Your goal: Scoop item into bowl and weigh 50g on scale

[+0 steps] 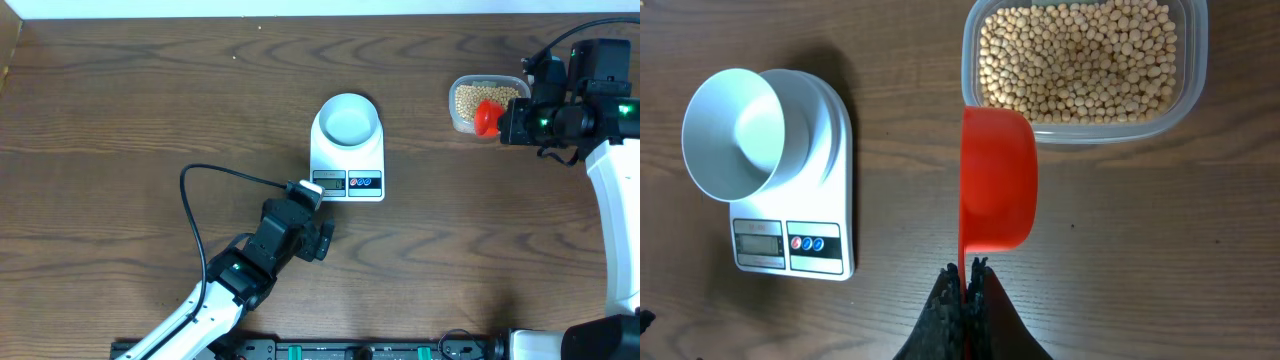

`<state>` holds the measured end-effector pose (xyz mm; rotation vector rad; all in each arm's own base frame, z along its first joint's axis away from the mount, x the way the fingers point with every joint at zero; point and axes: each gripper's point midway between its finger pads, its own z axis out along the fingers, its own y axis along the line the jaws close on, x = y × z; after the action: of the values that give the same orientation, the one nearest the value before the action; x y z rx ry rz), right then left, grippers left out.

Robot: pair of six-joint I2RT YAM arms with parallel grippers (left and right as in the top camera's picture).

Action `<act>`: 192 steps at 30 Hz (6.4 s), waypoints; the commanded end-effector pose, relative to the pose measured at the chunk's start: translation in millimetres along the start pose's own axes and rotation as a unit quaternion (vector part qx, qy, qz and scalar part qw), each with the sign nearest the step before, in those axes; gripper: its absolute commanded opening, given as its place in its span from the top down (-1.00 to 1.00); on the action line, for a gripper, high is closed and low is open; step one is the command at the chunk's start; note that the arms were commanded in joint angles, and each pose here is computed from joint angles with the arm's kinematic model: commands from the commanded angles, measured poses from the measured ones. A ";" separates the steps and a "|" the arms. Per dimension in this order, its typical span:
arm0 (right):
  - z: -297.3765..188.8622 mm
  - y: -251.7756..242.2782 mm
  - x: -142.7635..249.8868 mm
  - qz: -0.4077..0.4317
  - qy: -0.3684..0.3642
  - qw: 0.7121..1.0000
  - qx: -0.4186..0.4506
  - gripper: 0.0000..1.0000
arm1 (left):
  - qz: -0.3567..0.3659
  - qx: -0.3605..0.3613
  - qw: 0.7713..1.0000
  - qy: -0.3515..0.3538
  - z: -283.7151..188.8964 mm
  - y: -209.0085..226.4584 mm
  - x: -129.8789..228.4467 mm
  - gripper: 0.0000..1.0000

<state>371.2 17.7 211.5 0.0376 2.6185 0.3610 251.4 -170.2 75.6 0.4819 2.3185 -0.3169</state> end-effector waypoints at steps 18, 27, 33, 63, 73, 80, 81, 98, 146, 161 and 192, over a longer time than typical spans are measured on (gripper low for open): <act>-2.8 1.4 -4.8 -0.010 -0.007 1.000 0.000 0.98 | 0.026 -0.015 1.000 -0.001 -13.1 3.8 -11.5 -0.75; -2.7 1.3 -4.6 -0.010 -0.006 1.000 0.000 0.98 | 0.025 -0.012 1.000 -0.014 -13.1 2.3 -17.9 -0.76; -2.7 1.3 -4.6 -0.010 -0.006 1.000 0.000 0.98 | 0.025 -0.012 1.000 -0.014 -12.9 2.3 -18.1 -0.76; -2.7 -1.0 3.6 -0.011 0.010 1.000 0.006 0.98 | 0.025 -0.012 1.000 -0.011 -12.9 2.6 -16.4 -0.76; -2.9 -0.9 7.5 -0.014 0.018 1.000 0.006 0.98 | 0.025 -0.012 1.000 -0.010 -12.8 2.6 -16.3 -0.77; -2.8 -0.9 6.3 -0.015 0.016 1.000 0.006 0.98 | 0.025 -0.013 1.000 -0.010 -12.8 2.7 -16.3 -0.77; -2.8 -0.9 6.7 -0.014 0.016 1.000 0.006 0.98 | 0.025 -0.013 1.000 -0.010 -12.8 2.8 -16.3 -0.77; -2.8 -0.9 6.0 -0.015 0.015 1.000 0.006 0.98 | 0.025 -0.013 1.000 -0.010 -12.8 2.7 -16.3 -0.77; 70.5 -71.8 -52.0 -0.082 0.008 0.982 0.169 0.98 | 0.025 -0.013 1.000 -0.010 -12.8 2.7 -16.3 -0.77; 112.8 -83.3 -36.8 -0.042 0.045 0.985 0.162 0.98 | 0.025 -0.013 1.000 -0.010 -12.8 2.7 -16.3 -0.77; 145.0 -61.1 -17.5 0.130 0.075 0.980 -0.131 0.98 | 0.025 -0.012 1.000 -0.010 -12.8 2.6 -16.3 -0.77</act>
<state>459.8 -26.0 96.9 0.2537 2.6819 0.6433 249.4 -166.8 85.0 0.5191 2.3167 -0.2863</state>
